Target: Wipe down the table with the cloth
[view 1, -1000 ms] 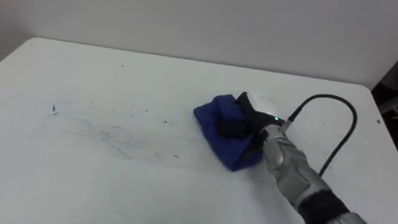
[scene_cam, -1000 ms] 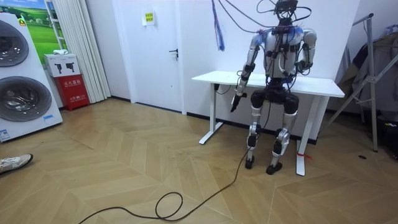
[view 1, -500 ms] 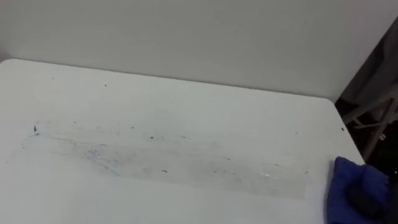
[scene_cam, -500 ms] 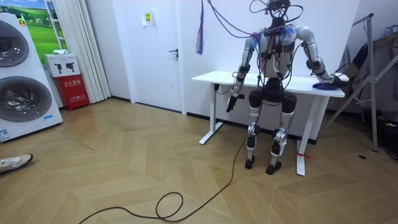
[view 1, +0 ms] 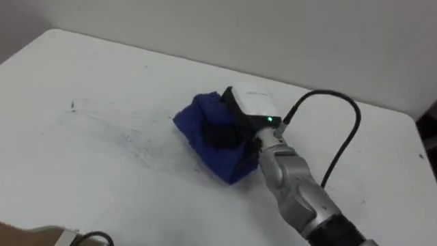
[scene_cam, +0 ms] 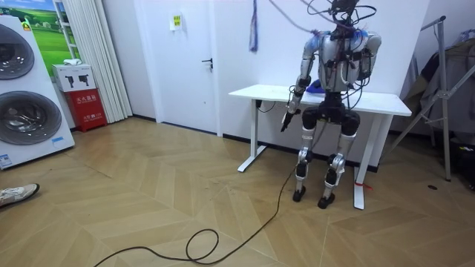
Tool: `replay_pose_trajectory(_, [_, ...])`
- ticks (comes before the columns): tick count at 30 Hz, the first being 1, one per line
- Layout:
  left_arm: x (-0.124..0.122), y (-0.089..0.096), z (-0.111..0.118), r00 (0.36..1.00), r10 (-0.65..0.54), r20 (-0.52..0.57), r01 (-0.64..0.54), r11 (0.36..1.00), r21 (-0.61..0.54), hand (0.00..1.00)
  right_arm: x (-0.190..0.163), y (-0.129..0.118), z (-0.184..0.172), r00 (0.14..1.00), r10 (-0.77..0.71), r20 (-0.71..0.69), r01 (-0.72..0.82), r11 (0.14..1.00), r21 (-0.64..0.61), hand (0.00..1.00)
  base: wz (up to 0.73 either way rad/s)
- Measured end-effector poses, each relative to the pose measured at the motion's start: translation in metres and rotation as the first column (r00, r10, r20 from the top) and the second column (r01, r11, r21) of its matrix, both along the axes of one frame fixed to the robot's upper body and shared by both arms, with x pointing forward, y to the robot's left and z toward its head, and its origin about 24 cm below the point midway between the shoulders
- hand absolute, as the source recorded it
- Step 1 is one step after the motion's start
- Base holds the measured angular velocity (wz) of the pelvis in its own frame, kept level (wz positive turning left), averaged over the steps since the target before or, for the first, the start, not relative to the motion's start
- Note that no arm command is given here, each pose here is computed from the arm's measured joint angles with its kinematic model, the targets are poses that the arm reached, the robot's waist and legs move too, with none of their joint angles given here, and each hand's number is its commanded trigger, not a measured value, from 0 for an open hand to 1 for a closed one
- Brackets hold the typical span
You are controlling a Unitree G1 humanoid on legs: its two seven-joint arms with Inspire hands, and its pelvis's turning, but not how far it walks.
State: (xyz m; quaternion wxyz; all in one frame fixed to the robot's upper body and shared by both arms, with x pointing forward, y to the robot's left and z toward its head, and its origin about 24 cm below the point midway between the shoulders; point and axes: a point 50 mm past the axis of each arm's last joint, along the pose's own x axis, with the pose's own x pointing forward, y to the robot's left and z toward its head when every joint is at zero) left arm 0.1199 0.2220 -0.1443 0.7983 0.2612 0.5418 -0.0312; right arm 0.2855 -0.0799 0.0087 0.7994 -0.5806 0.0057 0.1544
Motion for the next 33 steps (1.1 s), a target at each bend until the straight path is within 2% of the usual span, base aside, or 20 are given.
replay_pose_trajectory(1, [-0.004, 0.001, -0.001, 1.000, 0.010, -0.008, -0.010, 1.000, -0.001, 0.00, -0.002, -0.013, -0.012, 0.999, -0.029, -0.034, 0.028, 0.999, -0.032, 1.00, 0.03])
replay_pose_trajectory(5, [-0.027, 0.018, -0.005, 0.997, 0.058, -0.059, -0.055, 0.997, 0.051, 0.00, -0.027, -0.042, -0.036, 0.991, -0.126, -0.033, 0.128, 0.990, 0.065, 1.00, 0.08])
replay_pose_trajectory(7, [-0.050, 0.030, -0.007, 0.991, 0.065, -0.115, -0.053, 0.993, 0.102, 0.00, -0.051, -0.067, -0.053, 0.978, -0.201, -0.048, 0.204, 0.976, 0.073, 1.00, -0.04])
replay_pose_trajectory(10, [-0.071, 0.035, -0.008, 0.982, 0.074, -0.175, -0.052, 0.990, 0.129, 0.00, -0.079, -0.101, -0.071, 0.936, -0.343, -0.085, 0.350, 0.932, 0.093, 1.00, 0.13])
replay_pose_trajectory(13, [-0.071, 0.034, -0.008, 0.982, 0.067, -0.178, -0.044, 0.990, 0.132, 0.00, -0.097, -0.126, -0.079, 0.889, -0.448, -0.093, 0.456, 0.885, 0.091, 1.00, 0.25])
replay_pose_trajectory(15, [-0.070, 0.034, -0.008, 0.982, 0.063, -0.176, -0.040, 0.990, 0.133, 0.00, -0.097, -0.130, -0.081, 0.882, -0.462, -0.093, 0.470, 0.879, 0.084, 1.00, 0.09])
replay_pose_trajectory(16, [-0.069, 0.034, -0.008, 0.983, 0.062, -0.173, -0.040, 0.990, 0.132, 0.00, -0.098, -0.131, -0.083, 0.877, -0.470, -0.098, 0.478, 0.874, 0.083, 0.85, 0.07])
replay_pose_trajectory(17, [-0.069, 0.034, -0.008, 0.983, 0.062, -0.172, -0.040, 0.990, 0.132, 0.00, -0.099, -0.132, -0.084, 0.874, -0.475, -0.103, 0.483, 0.872, 0.083, 0.36, 0.00])
replay_pose_trajectory(18, [-0.069, 0.034, -0.008, 0.983, 0.063, -0.173, -0.040, 0.990, 0.132, 0.00, -0.101, -0.133, -0.086, 0.870, -0.481, -0.112, 0.490, 0.868, 0.082, 0.00, -0.10])
replay_pose_trajectory(24, [-0.068, 0.033, -0.008, 0.985, 0.054, -0.167, -0.032, 0.991, 0.131, 0.00, -0.098, -0.134, -0.087, 0.869, -0.480, -0.122, 0.491, 0.867, 0.083, 0.00, -0.13])
replay_pose_trajectory(31, [-0.063, 0.017, -0.011, 0.987, -0.018, -0.161, 0.033, 0.995, 0.093, 0.00, -0.084, -0.133, -0.078, 0.892, -0.440, -0.103, 0.445, 0.895, 0.024, 0.00, -0.10])
replay_pose_trajectory(33, [-0.063, 0.016, -0.011, 0.987, 0.002, -0.159, 0.010, 0.997, 0.074, 0.00, -0.081, -0.130, -0.073, 0.904, -0.416, -0.103, 0.419, 0.908, 0.012, 0.00, -0.10])
